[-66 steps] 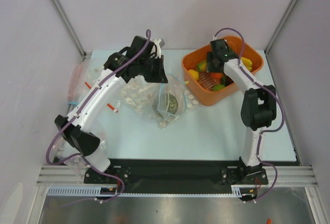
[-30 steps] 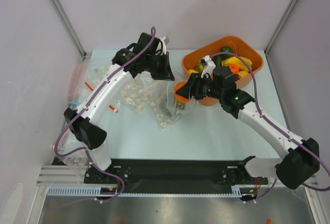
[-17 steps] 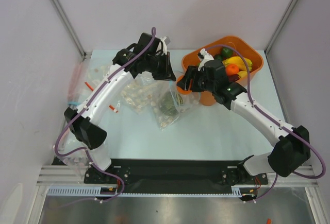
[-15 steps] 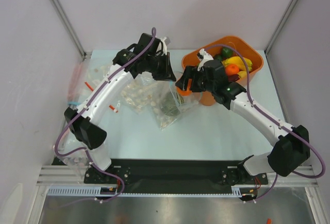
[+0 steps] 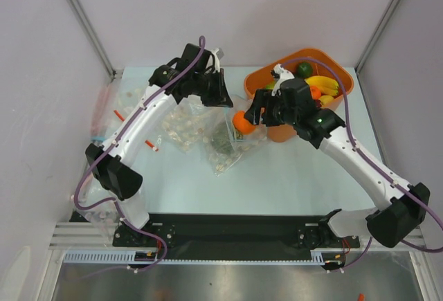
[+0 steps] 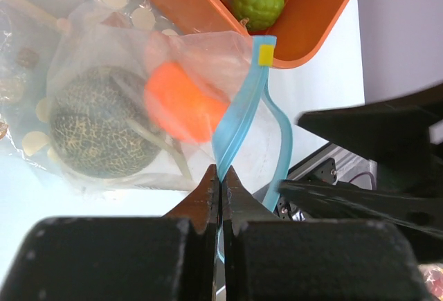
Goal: Place the food in the zip-top bag and seal the zipper
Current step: Place the fake fruit in the zipper food storage bag, then adjust the zipper food storage bag at the center of the board.
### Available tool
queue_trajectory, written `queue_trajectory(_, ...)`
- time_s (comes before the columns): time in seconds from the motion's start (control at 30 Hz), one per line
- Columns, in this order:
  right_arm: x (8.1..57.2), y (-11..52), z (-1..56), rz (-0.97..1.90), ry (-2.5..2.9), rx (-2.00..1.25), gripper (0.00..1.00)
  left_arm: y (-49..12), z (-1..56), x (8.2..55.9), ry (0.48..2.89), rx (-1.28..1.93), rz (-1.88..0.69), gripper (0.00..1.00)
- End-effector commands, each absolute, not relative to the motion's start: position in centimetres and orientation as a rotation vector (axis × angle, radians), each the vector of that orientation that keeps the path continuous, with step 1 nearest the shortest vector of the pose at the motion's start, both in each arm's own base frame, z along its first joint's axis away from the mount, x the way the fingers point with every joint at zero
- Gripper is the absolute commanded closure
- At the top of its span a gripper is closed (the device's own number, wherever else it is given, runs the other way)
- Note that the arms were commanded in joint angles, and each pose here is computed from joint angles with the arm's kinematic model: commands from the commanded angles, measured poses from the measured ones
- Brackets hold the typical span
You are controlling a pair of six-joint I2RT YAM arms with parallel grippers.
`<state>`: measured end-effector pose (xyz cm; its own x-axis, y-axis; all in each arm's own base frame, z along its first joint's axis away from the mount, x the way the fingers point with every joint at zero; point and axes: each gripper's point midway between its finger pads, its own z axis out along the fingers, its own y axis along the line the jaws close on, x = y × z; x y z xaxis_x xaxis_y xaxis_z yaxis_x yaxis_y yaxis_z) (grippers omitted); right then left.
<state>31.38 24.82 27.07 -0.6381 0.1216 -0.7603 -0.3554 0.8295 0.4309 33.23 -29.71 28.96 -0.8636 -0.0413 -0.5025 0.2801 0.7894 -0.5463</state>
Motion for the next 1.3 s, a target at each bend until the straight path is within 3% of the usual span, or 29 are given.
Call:
queue_trajectory(0.0,29.9,22.6,29.9,0.652,2.158,-0.101,0.31,-30.0,30.7,33.5,2.417,0.179,-0.916,1.00)
queue_trajectory(0.2,29.4,21.7,27.1,0.586,2.251,-0.058,0.34,-30.2,31.1,33.7,2.403,0.178,-0.928,1.00)
queue_trajectory(0.43,29.0,22.0,24.0,0.574,2.352,-0.042,0.44,-30.1,31.6,33.7,2.396,0.181,-0.922,1.00)
queue_trajectory(0.53,28.9,21.9,24.0,0.576,2.354,-0.031,0.73,-30.1,31.4,33.7,2.404,0.185,-0.917,1.00)
queue_trajectory(0.57,29.0,21.7,24.3,0.565,2.346,-0.030,0.91,-30.0,31.2,33.6,2.412,0.186,-0.913,1.00)
queue_trajectory(0.6,29.3,21.7,25.4,0.563,2.320,-0.031,0.98,-30.0,31.2,33.5,2.416,0.187,-0.911,1.00)
queue_trajectory(0.87,31.4,23.0,31.9,0.612,2.180,-0.079,1.00,-28.6,29.7,30.5,2.566,0.288,-0.743,1.00)
queue_trajectory(1.27,33.5,29.1,32.2,0.754,2.152,-0.207,1.00,-29.6,29.2,27.0,2.606,0.399,-0.728,1.00)
